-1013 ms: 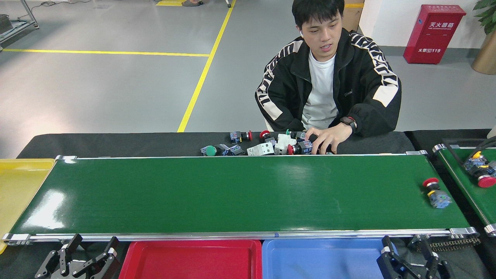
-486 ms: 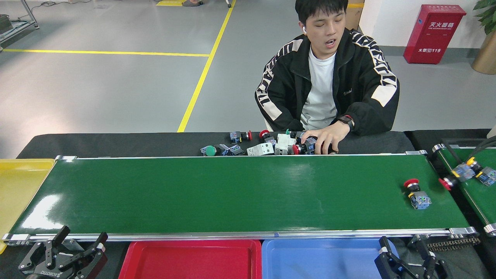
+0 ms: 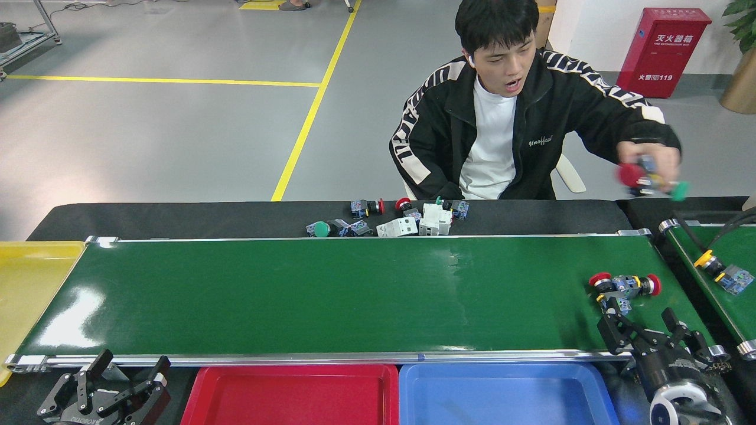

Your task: Pick switch part from conveyor to tray

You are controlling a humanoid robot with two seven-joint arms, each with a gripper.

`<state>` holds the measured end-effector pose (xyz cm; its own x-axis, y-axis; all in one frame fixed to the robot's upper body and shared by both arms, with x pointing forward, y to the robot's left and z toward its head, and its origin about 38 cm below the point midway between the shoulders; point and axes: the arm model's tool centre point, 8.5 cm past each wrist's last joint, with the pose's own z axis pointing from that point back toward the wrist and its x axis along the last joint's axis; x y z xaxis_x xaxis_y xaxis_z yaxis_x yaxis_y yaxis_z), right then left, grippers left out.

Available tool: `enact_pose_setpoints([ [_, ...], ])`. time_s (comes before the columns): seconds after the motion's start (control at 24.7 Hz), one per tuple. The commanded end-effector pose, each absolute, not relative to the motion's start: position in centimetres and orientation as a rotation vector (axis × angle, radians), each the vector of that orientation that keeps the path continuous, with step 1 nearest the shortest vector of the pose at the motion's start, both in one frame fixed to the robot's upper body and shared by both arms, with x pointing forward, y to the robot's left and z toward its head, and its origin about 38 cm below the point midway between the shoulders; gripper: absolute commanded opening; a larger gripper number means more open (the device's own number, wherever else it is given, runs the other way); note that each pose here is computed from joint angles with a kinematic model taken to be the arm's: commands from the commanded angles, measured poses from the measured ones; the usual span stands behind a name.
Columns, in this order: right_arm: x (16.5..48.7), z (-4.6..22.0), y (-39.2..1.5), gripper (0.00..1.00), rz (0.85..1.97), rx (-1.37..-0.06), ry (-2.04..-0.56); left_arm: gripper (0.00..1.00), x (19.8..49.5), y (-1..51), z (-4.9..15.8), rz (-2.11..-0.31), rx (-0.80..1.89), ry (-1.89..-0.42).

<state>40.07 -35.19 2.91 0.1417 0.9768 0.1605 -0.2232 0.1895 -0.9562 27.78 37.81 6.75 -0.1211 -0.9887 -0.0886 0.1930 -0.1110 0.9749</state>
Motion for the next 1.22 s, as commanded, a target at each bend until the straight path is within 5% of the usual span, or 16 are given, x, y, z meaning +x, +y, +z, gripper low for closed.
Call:
enact_pose_setpoints([
  [0.0,41.8,3.5,-34.5,0.99,1.129,-0.965,-1.028,1.0,28.0,38.0,7.2,-1.479,1.099,-1.073],
  [0.24,42.9,2.9,-32.6,0.93,1.18,-0.93,-1.033,1.0,27.7,38.1,6.9,-1.495,1.091,-1.062],
  [0.36,43.0,2.9,-32.2,0.52,1.183,-0.923,-1.042,1.0,27.7,38.1,6.7,-1.483,1.086,-1.06],
  [0.45,42.9,2.8,-32.1,0.14,1.19,-0.915,-1.039,1.0,27.8,38.1,6.7,-1.469,1.09,-1.06],
  [0.69,43.1,4.2,-30.7,0.1,1.223,-0.874,-1.152,1.0,27.7,38.2,6.7,-1.462,1.093,-1.064],
  [0.89,41.6,6.9,-28.0,0.16,1.275,-0.854,-1.316,1.0,27.6,37.9,6.6,-1.452,1.085,-1.072],
  [1.01,38.5,8.6,-23.3,0.21,1.338,-0.794,-1.499,1.0,27.6,37.8,6.6,-1.45,1.084,-1.077],
  [1.18,32.3,7.6,-15.3,0.22,1.493,-0.564,-1.702,1.0,27.6,37.8,6.6,-1.448,1.084,-1.082],
])
